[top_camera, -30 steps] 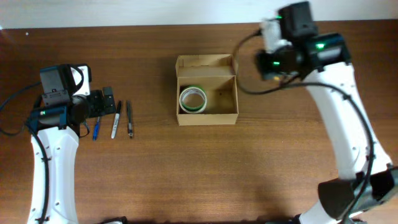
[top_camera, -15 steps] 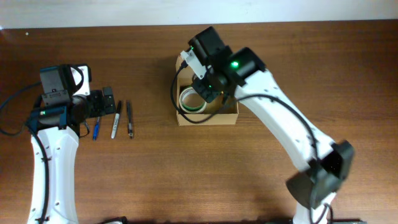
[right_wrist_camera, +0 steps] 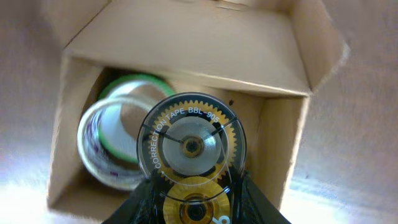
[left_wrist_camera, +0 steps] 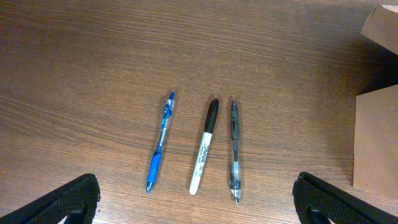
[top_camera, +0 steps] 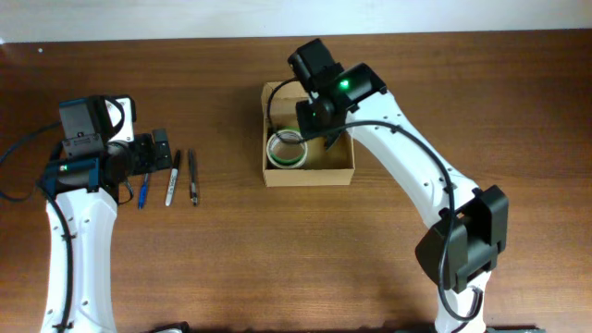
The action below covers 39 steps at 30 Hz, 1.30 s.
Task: Pack container
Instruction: 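Carry the correction tape into the box's right side and lower it, then release the correction tape and retract the right arm to the side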
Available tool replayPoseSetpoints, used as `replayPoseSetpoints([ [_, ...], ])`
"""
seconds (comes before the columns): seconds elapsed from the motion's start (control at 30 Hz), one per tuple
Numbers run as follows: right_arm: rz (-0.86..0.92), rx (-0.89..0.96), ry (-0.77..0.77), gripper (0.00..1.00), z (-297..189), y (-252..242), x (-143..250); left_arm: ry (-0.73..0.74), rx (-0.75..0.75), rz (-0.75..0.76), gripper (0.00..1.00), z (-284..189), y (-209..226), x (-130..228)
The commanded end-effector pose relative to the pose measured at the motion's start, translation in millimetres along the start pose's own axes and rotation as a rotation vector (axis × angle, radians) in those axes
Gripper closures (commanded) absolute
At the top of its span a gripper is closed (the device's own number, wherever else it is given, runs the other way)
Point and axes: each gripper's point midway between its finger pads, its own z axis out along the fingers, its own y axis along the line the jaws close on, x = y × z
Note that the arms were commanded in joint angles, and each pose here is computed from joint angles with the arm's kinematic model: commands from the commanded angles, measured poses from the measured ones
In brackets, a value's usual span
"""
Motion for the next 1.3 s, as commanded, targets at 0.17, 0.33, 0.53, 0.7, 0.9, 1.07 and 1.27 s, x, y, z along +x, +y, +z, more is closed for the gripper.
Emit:
replayPoseSetpoints([
  [0.17, 0.166, 0.054, 0.083, 0.69, 49.9, -8.5, 14.8, -0.013, -0.007, 0.011, 0.01, -1.9, 2.9, -5.7],
  [0.33, 0.196, 0.086, 0.122, 0.69, 71.0, -28.0, 21.3, -0.013, -0.007, 0.011, 0.00, -1.9, 2.9, -5.7],
  [0.53, 0.252, 0.094, 0.173, 0.69, 81.3, -54.5, 29.3, -0.013, -0.007, 0.011, 0.00, -1.9, 2.9, -5.7],
  [0.7, 0.208, 0.081, 0.203, 0.64, 85.9, -54.5, 37.6, -0.013, -0.007, 0.011, 0.00, -1.9, 2.9, -5.7],
  [0.9, 0.184, 0.079, 0.202, 0.65, 85.5, -49.7, 38.8, -0.013, -0.007, 0.011, 0.00, -1.9, 2.9, -5.7],
  [1.07, 0.183, 0.080, 0.205, 0.64, 85.2, -49.9, 39.4, -0.013, -0.007, 0.011, 0.01, -1.9, 2.9, -5.7],
  [1.27, 0.158, 0.048, 0.147, 0.46, 62.8, -45.5, 24.2, -0.013, -0.007, 0.011, 0.01, -1.9, 2.9, -5.7],
])
